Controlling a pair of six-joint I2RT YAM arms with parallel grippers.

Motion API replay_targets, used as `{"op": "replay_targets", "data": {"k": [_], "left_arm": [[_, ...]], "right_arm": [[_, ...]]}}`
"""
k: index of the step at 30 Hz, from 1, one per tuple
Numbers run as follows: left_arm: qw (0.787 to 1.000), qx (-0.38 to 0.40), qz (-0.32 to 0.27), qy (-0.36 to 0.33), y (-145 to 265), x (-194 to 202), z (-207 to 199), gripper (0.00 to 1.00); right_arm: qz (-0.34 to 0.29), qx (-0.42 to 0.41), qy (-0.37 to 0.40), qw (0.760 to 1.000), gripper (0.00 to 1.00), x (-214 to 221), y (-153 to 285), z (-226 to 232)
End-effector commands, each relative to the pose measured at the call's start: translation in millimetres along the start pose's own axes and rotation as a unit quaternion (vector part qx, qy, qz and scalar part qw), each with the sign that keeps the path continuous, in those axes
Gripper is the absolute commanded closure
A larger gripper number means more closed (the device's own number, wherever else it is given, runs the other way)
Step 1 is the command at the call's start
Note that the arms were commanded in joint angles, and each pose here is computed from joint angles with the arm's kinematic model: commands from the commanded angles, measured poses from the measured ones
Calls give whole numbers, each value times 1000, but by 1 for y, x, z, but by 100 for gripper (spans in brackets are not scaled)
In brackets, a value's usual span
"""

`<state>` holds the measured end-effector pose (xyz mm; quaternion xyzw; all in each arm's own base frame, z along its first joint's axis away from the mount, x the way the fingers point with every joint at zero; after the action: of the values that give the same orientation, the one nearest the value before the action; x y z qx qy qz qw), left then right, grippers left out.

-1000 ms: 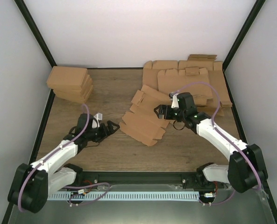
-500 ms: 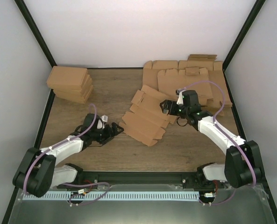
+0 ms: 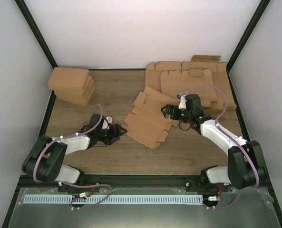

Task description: Fold the paper box

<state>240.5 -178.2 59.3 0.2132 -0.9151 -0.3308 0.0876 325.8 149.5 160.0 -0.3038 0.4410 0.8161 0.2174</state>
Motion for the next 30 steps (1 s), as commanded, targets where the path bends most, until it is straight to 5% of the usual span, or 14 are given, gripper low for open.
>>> {"op": "replay_targets", "data": {"k": [1, 13, 22, 30], "left_arm": [[1000, 6, -9, 3, -12, -12, -5, 28], [999, 34, -10, 3, -30, -23, -10, 44], [997, 27, -67, -42, -26, -48, -30, 96], [980, -105, -121, -122, 19, -63, -33, 96]], "right_arm": [[15, -27, 1, 1000, 6, 2, -12, 2], [40, 5, -8, 999, 6, 21, -16, -12], [-1, 81, -27, 996, 8, 17, 8, -30], [-32, 118, -39, 992, 8, 2, 30, -54]]}}
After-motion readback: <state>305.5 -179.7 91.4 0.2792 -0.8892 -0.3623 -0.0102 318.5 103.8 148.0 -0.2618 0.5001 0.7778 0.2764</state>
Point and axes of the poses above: each gripper's point midway between its finger pads, its own y axis back along the fingers, its own z axis along the line the jaws close on, x = y × z, the point moved 3 cm from there along y, back along the fingers, and after that the axes turned 7 degrees about y, right-handed, at the moved point
